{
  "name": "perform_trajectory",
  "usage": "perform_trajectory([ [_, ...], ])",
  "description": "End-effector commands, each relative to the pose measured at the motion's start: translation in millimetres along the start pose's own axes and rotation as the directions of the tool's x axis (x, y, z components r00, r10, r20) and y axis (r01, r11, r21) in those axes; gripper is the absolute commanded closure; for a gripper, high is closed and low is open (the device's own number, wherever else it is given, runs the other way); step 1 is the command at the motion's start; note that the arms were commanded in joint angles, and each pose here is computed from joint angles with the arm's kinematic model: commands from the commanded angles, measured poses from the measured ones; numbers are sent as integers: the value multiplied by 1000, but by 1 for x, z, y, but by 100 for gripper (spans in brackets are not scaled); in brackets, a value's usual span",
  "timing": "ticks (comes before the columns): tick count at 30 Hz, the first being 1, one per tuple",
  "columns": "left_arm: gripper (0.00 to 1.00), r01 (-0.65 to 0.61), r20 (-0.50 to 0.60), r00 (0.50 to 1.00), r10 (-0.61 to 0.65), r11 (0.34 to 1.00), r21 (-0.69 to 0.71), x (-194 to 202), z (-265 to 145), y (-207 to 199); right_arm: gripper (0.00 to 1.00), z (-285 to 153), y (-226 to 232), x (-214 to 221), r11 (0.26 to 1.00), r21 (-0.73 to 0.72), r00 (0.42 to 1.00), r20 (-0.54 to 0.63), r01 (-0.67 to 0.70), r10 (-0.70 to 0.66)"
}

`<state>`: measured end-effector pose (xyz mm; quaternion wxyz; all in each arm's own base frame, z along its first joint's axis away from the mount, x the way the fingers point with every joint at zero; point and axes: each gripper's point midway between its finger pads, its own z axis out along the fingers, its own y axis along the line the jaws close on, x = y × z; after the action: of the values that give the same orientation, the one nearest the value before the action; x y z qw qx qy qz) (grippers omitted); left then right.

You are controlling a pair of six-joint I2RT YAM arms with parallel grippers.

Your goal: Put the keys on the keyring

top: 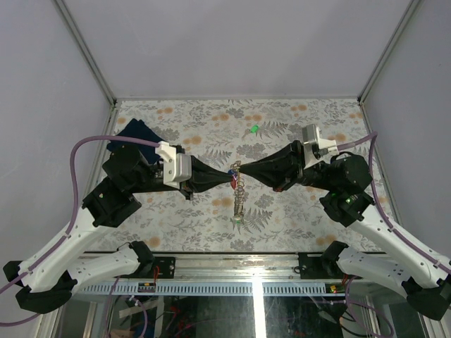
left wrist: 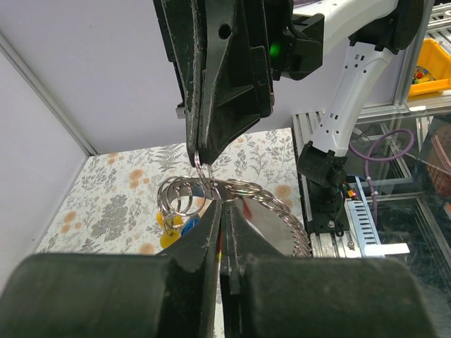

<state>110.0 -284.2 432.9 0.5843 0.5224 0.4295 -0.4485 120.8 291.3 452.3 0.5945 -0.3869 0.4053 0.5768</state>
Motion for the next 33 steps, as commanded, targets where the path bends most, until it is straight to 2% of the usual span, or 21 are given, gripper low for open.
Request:
perform_trajectory([
  [1, 100, -22, 45, 999, 23, 1000, -14, -11, 0, 1, 100, 1, -10, -28, 995, 75, 994, 78, 66, -72],
  [8, 99, -26, 29, 999, 27, 999, -40, -8, -1, 6, 100, 2, -18, -11, 994, 100, 998, -42, 50, -46],
  [15, 97, -34, 4, 999, 34, 997, -75, -5, -1, 13, 100, -1, -11, -10, 995, 75, 996, -65, 67, -62],
  [16, 95, -34, 0, 999, 34, 996, -79, -4, -2, 14, 100, -2, -10, -10, 995, 69, 996, -65, 70, -65],
  [19, 80, -36, -3, 999, 36, 996, -82, -4, -3, 14, 100, -4, -7, -12, 994, 63, 995, -63, 84, -80],
  [21, 75, -34, -1, 999, 34, 996, -80, -4, -3, 13, 100, -6, -6, -14, 993, 70, 994, -59, 97, -93],
  [29, 73, 9, 52, 999, -3, 993, -122, -8, -4, 16, 100, -14, -7, -14, 986, 94, 987, -88, 141, -133],
  [33, 67, 23, 61, 998, -15, 991, -133, -6, -4, 18, 100, -16, 3, -12, 986, 42, 982, -106, 164, -159],
])
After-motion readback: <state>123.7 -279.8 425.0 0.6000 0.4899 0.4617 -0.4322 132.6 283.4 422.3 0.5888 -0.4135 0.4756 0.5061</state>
